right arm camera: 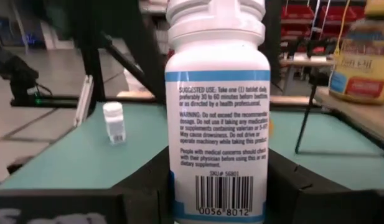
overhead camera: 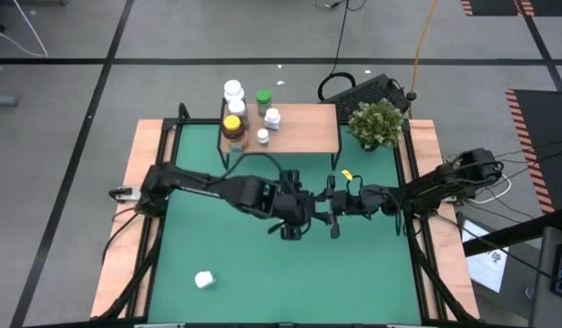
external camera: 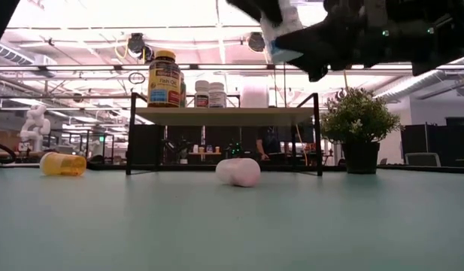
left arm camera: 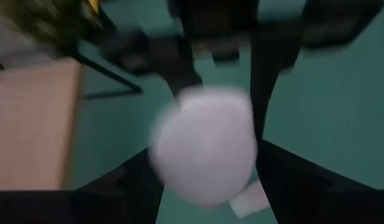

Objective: Pick and place medicine bottles onto shelf by color
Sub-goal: Put the top white and blue pill bottle on the shelf

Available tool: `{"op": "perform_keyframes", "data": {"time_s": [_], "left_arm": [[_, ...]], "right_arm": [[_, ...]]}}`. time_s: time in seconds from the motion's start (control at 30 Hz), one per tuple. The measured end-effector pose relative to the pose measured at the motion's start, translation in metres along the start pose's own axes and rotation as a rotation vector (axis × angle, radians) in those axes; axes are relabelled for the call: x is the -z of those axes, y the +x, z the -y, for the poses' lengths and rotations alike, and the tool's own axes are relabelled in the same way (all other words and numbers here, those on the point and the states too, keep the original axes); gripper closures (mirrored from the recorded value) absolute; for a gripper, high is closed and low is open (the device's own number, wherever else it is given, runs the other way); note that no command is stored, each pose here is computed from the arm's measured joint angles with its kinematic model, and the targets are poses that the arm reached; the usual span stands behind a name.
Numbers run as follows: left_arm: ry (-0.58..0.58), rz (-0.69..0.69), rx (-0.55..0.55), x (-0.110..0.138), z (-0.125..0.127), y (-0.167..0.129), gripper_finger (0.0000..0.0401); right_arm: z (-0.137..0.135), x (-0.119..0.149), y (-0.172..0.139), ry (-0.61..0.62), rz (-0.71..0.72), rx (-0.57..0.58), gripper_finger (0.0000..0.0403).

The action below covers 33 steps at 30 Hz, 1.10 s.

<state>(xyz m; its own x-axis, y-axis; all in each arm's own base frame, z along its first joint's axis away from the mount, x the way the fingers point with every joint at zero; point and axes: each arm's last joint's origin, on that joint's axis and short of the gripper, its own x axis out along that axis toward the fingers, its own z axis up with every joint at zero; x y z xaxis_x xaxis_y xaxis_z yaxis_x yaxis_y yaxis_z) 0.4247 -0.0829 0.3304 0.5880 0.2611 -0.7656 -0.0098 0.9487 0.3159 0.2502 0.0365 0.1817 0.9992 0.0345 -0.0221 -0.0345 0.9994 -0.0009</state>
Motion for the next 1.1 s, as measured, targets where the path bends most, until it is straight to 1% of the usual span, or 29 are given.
{"op": "perform_keyframes", "data": {"time_s": [0.07, 0.13, 0.2, 0.27, 0.4, 0.47, 0.53, 0.63, 0.73, 0.8, 0.87, 0.93, 1.1], "left_arm": [[-0.012, 0.01, 0.003, 0.01, 0.005, 0.013, 0.0169], [-0.039, 0.037, 0.009, 0.021, 0.007, 0.018, 0.0173], [-0.075, 0.089, 0.011, 0.033, 0.01, 0.018, 0.0177], [-0.099, 0.124, 0.019, 0.05, 0.012, 0.013, 0.0179], [-0.193, 0.326, 0.054, 0.084, 0.017, 0.0, 0.0182], [-0.244, 0.444, 0.081, 0.097, 0.018, -0.007, 0.0182], [-0.251, 0.476, 0.093, 0.116, 0.021, -0.007, 0.0182], [-0.265, 0.591, 0.103, 0.131, 0.023, -0.006, 0.0183], [-0.247, 0.721, 0.091, 0.138, 0.025, -0.002, 0.0183], [-0.217, 0.763, 0.072, 0.146, 0.028, 0.006, 0.0182], [-0.187, 0.817, 0.074, 0.147, 0.03, 0.01, 0.0182], [-0.17, 0.863, 0.074, 0.145, 0.03, 0.009, 0.0182], [-0.155, 0.865, 0.087, 0.143, 0.031, 0.018, 0.0163]], "right_arm": [[-0.003, 0.0, -0.001, -0.018, -0.004, -0.006, 0.0255], [-0.004, 0.002, -0.001, -0.021, -0.013, -0.011, 0.0254], [-0.004, 0.001, -0.002, -0.023, -0.008, -0.012, 0.0254], [-0.004, 0.0, -0.003, -0.02, 0.019, -0.009, 0.0254], [-0.002, -0.002, -0.004, -0.015, 0.05, -0.011, 0.0255], [-0.002, -0.002, -0.004, -0.015, 0.055, -0.022, 0.0254], [-0.002, -0.005, -0.004, -0.011, 0.083, -0.032, 0.0254], [-0.002, -0.007, -0.003, -0.014, 0.098, -0.058, 0.0255], [-0.001, -0.012, 0.002, -0.007, 0.109, -0.098, 0.0253], [-0.003, -0.012, 0.009, -0.011, 0.1, -0.118, 0.0253], [-0.003, -0.005, 0.012, -0.017, 0.066, -0.119, 0.0253], [-0.004, -0.003, 0.018, -0.019, 0.066, -0.119, 0.0254], [-0.004, 0.001, 0.023, -0.039, 0.071, -0.118, 0.0251]]}}
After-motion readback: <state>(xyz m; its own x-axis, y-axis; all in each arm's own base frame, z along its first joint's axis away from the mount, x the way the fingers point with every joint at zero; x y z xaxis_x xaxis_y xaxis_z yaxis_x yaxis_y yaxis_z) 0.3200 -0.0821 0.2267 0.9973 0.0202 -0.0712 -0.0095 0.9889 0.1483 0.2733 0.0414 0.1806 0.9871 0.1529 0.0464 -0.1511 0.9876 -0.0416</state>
